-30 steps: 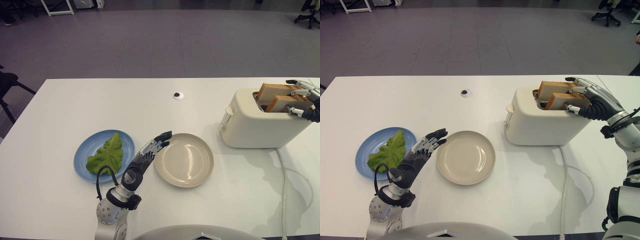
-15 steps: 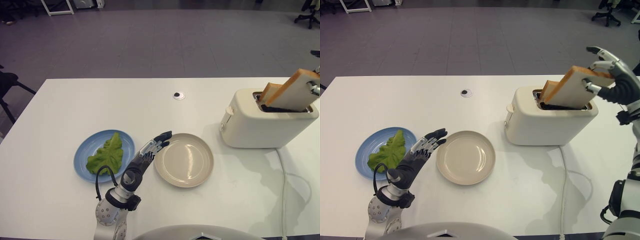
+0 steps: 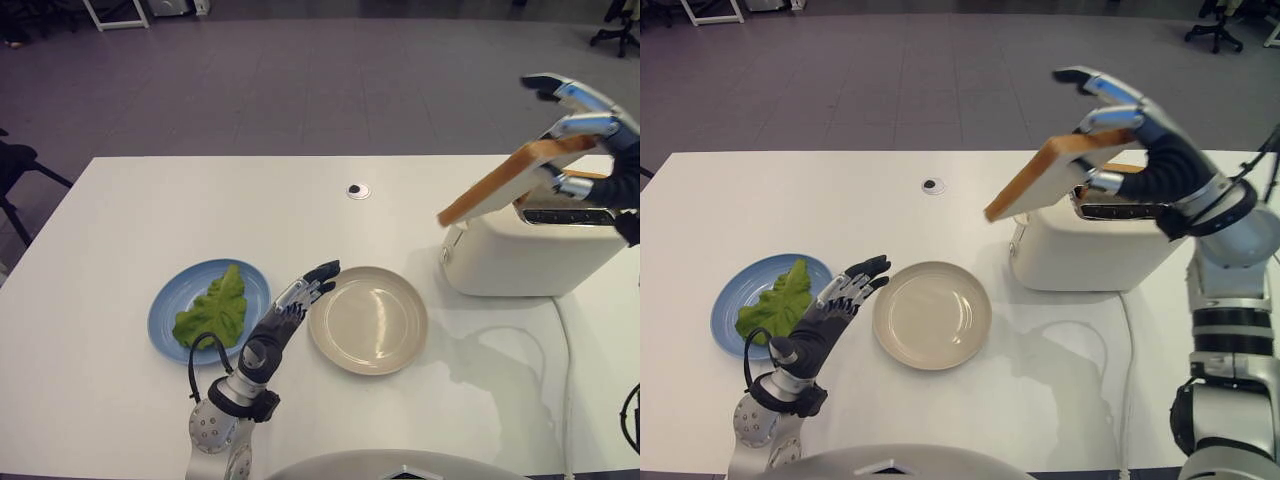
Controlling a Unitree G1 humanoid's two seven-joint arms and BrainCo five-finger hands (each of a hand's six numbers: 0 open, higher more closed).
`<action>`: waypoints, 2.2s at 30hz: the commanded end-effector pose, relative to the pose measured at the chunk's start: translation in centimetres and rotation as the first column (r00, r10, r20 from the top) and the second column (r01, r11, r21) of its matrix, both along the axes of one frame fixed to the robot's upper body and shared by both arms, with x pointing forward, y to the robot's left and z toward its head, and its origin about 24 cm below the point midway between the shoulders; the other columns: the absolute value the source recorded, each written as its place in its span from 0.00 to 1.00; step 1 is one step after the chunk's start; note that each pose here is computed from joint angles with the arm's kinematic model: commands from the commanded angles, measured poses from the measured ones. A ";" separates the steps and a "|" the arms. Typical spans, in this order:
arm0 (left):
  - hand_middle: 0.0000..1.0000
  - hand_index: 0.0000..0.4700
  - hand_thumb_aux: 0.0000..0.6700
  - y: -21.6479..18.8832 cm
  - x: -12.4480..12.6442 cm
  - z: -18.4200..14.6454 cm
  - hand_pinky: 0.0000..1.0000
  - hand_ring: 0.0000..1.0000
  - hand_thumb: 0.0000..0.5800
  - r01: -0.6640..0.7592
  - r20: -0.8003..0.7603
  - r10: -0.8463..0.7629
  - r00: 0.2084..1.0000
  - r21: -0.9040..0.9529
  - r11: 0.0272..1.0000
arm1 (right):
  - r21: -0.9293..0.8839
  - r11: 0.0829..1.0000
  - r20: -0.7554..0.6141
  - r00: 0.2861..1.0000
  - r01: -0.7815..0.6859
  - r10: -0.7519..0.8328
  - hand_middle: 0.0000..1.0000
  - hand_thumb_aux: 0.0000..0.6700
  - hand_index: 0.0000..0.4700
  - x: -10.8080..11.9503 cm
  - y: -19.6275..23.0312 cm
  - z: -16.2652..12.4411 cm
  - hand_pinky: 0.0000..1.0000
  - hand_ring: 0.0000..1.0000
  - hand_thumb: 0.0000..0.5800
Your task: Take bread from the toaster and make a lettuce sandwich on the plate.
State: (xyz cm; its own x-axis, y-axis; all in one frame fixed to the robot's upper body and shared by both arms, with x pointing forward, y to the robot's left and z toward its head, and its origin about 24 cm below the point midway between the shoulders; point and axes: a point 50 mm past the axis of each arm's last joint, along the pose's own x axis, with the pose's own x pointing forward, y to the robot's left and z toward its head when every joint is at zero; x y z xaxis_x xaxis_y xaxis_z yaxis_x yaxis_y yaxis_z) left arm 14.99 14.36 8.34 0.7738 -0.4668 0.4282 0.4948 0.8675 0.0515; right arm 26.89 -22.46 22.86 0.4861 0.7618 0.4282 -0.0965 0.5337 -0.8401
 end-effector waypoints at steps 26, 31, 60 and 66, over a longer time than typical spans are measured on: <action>0.00 0.00 0.00 0.3 0.2 0.1 0.00 0.00 0.00 -0.017 0.003 0.017 1.000 0.007 1.000 | -0.441 0.897 -0.030 1.000 -0.020 0.007 0.00 0.00 0.00 -2.5 9.8 -18.0 0.00 0.00 0.00; 0.00 0.00 0.00 0.3 0.1 0.1 0.00 0.00 0.00 -0.014 0.003 0.014 1.000 0.007 1.000 | -0.477 0.877 -0.050 0.998 -0.060 0.042 0.00 0.00 0.00 -3.2 9.4 -18.3 0.00 0.00 0.00; 0.00 0.74 0.74 14.6 5.4 -3.4 0.00 0.00 0.93 -0.242 0.311 0.341 0.887 0.943 -0.230 | -0.090 0.996 -0.172 0.985 -0.001 -0.014 0.00 0.00 0.00 -3.5 6.4 -10.8 0.00 0.00 0.00; 0.00 1.00 1.00 13.8 5.4 -4.0 0.00 0.00 1.00 -0.232 0.289 0.330 0.899 0.952 -0.201 | -0.094 0.996 -0.164 0.986 0.005 -0.020 0.00 0.00 0.00 -3.4 6.4 -10.7 0.00 0.00 0.00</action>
State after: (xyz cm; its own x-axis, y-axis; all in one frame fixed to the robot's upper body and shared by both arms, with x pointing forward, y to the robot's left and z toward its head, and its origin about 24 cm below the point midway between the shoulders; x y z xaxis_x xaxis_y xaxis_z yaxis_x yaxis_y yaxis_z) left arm 20.83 28.49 5.24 0.9765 -0.0325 -0.2132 0.2107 -0.0657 0.9753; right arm 23.46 -16.01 11.99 0.5510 0.7893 0.2708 -0.2384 0.4599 -0.8554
